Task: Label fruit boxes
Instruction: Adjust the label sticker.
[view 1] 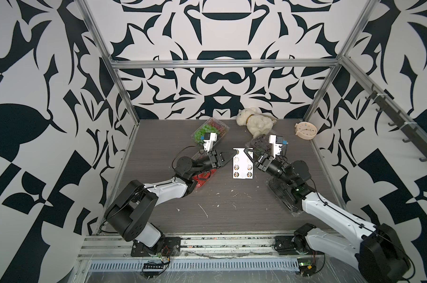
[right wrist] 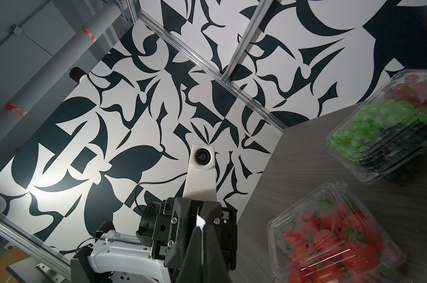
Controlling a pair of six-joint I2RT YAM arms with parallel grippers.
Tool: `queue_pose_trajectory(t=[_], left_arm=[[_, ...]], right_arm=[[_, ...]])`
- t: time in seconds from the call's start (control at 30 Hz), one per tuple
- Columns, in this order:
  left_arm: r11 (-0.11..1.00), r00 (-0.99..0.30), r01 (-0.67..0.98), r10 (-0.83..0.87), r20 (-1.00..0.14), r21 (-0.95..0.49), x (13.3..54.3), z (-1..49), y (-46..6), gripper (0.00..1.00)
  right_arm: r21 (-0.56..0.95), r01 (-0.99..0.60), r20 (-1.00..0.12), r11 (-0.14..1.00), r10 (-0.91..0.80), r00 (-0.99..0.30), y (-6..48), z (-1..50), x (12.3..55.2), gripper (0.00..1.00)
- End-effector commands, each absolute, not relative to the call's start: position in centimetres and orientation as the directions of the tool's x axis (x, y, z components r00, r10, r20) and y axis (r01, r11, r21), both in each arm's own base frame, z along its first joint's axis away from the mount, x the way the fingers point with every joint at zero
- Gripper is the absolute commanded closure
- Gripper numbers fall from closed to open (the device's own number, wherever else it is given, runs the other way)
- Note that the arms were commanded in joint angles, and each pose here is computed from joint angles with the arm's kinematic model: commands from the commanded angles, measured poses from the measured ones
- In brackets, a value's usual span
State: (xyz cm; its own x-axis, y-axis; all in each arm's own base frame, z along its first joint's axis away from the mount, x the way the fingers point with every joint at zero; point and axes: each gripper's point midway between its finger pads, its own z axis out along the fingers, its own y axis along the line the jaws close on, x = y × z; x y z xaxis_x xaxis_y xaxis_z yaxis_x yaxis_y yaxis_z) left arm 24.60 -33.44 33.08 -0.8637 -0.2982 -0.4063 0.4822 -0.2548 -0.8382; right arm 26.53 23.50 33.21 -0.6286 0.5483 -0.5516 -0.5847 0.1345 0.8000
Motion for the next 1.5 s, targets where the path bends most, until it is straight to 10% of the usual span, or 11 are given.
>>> queue_pose_trajectory(t=[0.0, 0.4, 0.67, 1.1, 1.27, 1.47], left_arm=[[-0.267, -0.85, 0.509, -0.307, -0.429, -0.819, 24.5, 33.6, -33.6, 0.83], [-0.27, -0.856, 0.494, -0.318, -0.407, -0.827, 25.2, 33.7, -33.8, 1.0], [-0.292, -0.85, 0.513, -0.302, -0.431, -0.807, 24.5, 34.9, -33.7, 1.0], [-0.3, -0.861, 0.5, -0.275, -0.429, -0.812, 24.4, 34.8, -34.2, 1.0], [-0.303, -0.858, 0.503, -0.29, -0.425, -0.809, 24.8, 35.2, -34.1, 0.83], [-0.307, -0.86, 0.5, -0.286, -0.422, -0.81, 25.0, 35.3, -34.3, 0.87]], right_arm=[[0.762, -0.639, -0.569, 0.104, 0.578, -0.585, 22.9, 35.4, 25.9, 1.0], [0.753, -0.652, -0.584, 0.091, 0.549, -0.598, 23.4, 35.3, 25.4, 0.99], [0.734, -0.676, -0.602, 0.063, 0.52, -0.606, 23.7, 35.4, 24.6, 0.74], [0.734, -0.678, -0.598, 0.04, 0.511, -0.618, 24.1, 35.8, 24.8, 1.0], [0.735, -0.676, -0.597, 0.042, 0.512, -0.617, 24.1, 35.7, 24.8, 1.0], [0.734, -0.677, -0.598, 0.044, 0.513, -0.615, 24.1, 35.7, 24.8, 1.0]])
